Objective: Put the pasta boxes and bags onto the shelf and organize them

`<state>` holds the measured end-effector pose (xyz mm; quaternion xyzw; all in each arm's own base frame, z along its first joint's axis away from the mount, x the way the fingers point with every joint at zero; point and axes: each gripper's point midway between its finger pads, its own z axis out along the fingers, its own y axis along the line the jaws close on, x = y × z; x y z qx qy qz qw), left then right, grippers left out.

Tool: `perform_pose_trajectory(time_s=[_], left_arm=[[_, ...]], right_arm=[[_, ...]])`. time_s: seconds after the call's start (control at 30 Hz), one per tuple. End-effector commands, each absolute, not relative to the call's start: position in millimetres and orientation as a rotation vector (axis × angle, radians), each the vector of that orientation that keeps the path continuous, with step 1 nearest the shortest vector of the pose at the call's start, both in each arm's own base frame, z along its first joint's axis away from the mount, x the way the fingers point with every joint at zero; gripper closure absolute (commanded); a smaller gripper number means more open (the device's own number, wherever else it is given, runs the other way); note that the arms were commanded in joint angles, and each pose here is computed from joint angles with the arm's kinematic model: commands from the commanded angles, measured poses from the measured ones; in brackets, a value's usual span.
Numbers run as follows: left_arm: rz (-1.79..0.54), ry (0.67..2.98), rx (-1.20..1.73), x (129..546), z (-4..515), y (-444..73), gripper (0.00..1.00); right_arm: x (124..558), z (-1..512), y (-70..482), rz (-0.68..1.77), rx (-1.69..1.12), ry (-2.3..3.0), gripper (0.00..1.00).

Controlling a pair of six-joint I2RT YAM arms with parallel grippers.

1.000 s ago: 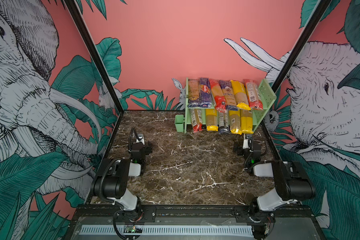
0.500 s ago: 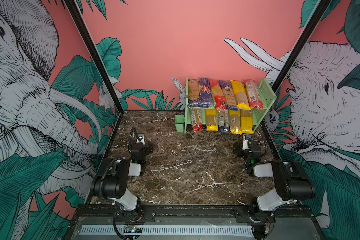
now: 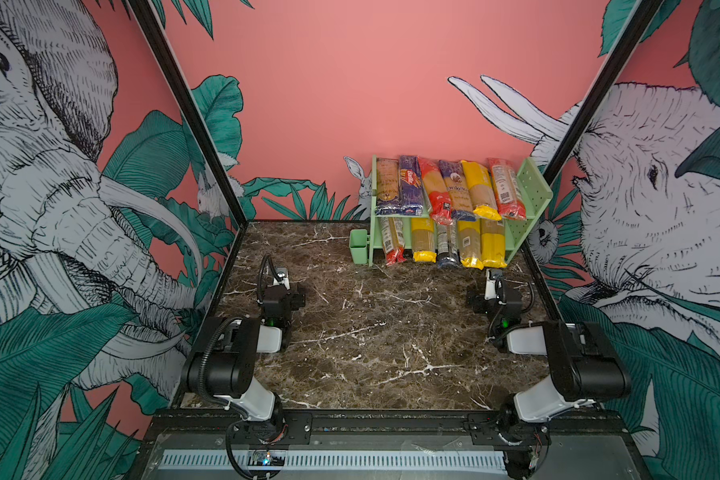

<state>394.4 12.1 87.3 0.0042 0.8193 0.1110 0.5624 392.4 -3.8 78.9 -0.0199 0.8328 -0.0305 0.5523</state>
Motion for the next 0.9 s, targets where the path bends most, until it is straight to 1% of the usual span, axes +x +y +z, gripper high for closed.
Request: perform_pose_trajectory(time_s=[0.0, 0.87], left_arm=[[0.256, 1.904, 0.001, 396.1, 97.5, 12.6, 0.0], [0.257, 1.903, 0.001, 396.0, 97.7, 12.9, 0.0]], right_arm=[[399.5, 94.1, -3.6, -0.075, -0.061, 1.919, 0.01], [399.9, 93.7, -2.9, -0.083, -0.065, 1.921, 0.01]])
